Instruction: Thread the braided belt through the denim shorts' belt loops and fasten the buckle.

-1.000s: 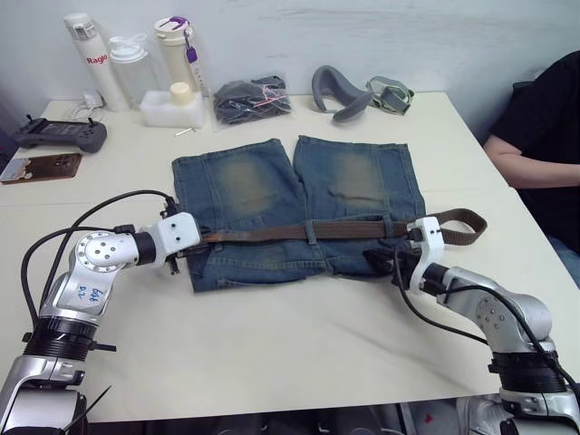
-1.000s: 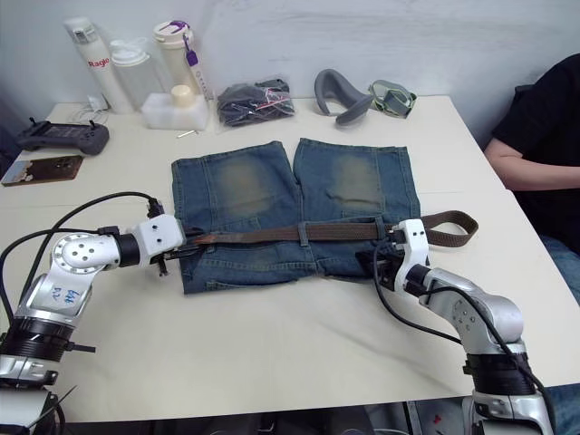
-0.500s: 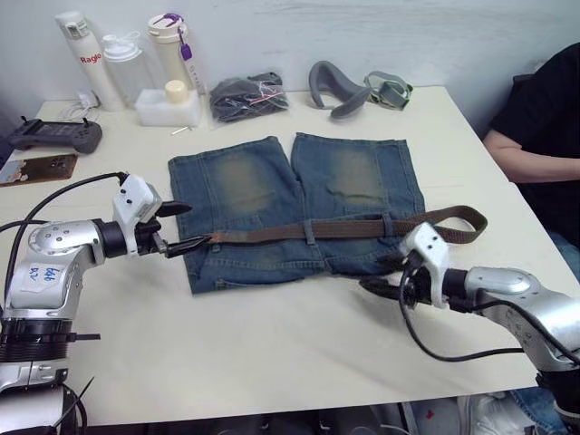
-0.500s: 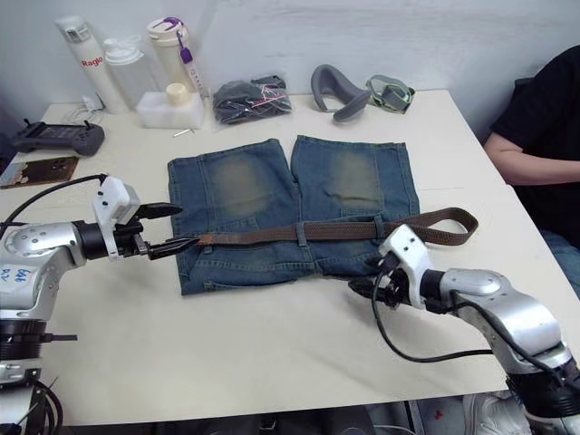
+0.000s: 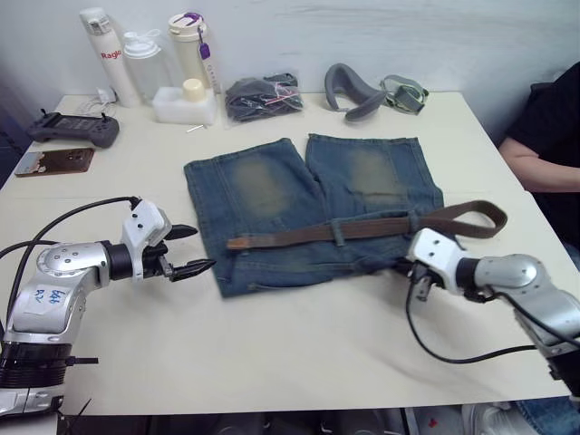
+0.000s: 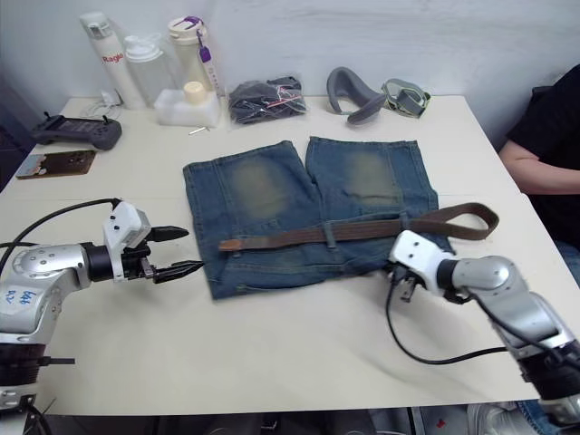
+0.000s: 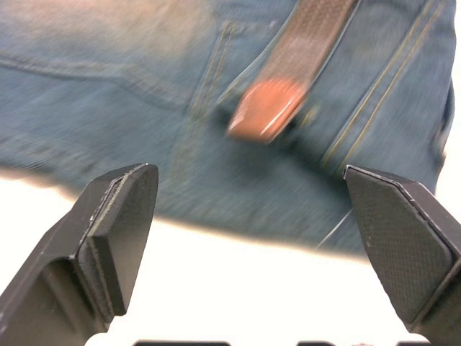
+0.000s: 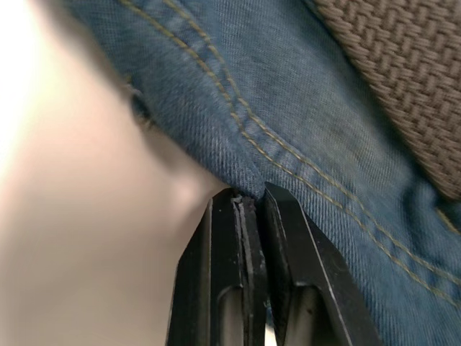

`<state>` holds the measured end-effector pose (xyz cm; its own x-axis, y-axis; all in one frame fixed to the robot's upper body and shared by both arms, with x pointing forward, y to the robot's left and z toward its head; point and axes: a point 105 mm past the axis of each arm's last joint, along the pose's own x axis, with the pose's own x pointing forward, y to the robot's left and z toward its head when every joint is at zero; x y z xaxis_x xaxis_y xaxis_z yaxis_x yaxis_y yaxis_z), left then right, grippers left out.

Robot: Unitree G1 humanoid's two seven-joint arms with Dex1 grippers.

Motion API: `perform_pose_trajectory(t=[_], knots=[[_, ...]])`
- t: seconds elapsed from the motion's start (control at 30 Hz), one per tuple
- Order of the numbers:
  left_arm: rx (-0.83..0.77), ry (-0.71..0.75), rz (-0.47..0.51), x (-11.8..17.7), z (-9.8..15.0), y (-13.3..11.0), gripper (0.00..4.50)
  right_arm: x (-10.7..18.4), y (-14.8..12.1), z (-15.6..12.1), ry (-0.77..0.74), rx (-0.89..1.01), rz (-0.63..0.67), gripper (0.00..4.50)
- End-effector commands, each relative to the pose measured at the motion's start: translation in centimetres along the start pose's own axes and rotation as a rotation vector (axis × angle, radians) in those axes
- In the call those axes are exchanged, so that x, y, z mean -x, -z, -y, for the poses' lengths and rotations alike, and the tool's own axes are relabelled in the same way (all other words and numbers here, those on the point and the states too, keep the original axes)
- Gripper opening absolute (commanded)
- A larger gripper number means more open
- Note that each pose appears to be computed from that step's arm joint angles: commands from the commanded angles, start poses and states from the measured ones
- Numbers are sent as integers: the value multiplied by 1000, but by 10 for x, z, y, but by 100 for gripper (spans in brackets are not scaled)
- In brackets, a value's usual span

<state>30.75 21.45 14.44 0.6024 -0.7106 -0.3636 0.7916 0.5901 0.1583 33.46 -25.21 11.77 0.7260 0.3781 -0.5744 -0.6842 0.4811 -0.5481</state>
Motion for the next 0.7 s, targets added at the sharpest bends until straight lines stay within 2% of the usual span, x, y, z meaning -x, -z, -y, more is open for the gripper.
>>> perform_pose_trajectory(t=[0.03,0.2,0.33,0.37,0.4,0.47,0.53,0.63,0.7], knots=[[-25,39,21,-7,10,-7,450,15,28,38,137,100,-114,7],[-16,65,37,-17,17,-8,450,15,29,55,204,171,-120,7],[-4,96,66,-24,23,-14,450,32,-7,55,186,48,47,163],[-2,100,70,-24,24,-15,450,36,-12,53,176,41,60,204],[3,115,77,-26,25,-17,450,44,-17,53,173,19,78,270],[7,144,83,-28,29,-19,450,52,-16,52,186,-3,83,349],[2,185,86,-30,35,-21,450,54,-23,49,210,-163,187,443],[-2,229,116,-31,41,-31,450,51,-59,36,197,-503,456,448],[2,235,127,-32,41,-35,450,46,-81,20,143,-678,578,448]])
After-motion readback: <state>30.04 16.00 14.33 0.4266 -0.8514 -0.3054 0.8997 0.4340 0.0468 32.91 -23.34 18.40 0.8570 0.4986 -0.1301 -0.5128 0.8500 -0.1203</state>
